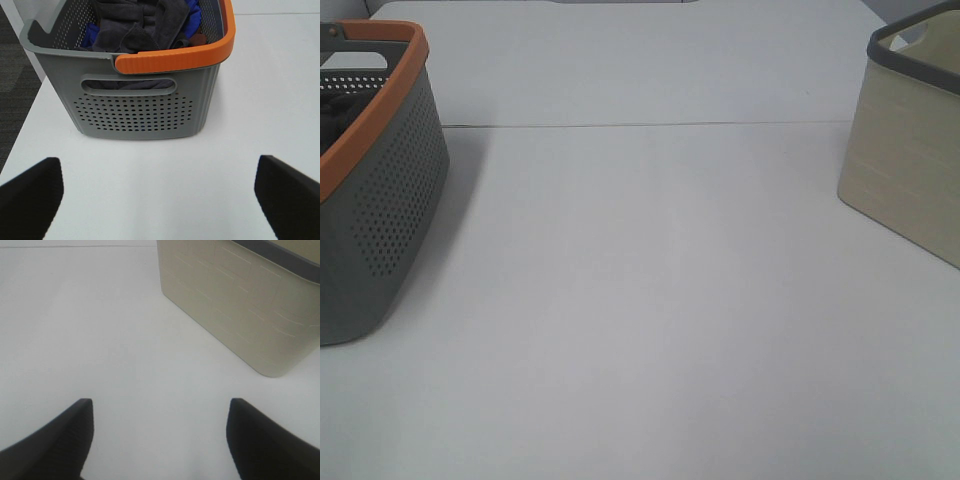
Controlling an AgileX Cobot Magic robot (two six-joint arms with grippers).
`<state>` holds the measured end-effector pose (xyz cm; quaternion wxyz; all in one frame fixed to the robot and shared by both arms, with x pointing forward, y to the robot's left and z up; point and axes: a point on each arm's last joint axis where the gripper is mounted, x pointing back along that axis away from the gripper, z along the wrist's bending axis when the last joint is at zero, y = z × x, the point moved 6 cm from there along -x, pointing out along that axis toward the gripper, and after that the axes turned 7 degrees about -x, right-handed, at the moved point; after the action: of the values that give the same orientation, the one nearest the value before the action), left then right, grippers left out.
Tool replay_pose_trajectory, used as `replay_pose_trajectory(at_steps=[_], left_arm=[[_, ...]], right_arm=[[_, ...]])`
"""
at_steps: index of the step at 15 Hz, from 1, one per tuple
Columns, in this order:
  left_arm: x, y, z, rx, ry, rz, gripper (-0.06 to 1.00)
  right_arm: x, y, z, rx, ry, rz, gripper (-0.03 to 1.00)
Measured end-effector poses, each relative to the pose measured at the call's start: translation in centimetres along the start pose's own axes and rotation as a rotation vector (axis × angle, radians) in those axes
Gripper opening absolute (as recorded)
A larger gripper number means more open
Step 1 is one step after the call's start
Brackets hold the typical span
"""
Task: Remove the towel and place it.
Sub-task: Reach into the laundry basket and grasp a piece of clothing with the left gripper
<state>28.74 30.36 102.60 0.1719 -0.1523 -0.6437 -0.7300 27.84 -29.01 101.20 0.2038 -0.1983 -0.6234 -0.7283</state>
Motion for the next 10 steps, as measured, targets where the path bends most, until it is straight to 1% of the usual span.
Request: replay_pose_trajectory(at_steps=[10], left_arm=[[0.00, 0.00, 0.00, 0.000, 0.000, 0.000, 0.98]], right_arm=[[0.00, 0.00, 0.00, 0.000, 0.000, 0.000, 0.66]])
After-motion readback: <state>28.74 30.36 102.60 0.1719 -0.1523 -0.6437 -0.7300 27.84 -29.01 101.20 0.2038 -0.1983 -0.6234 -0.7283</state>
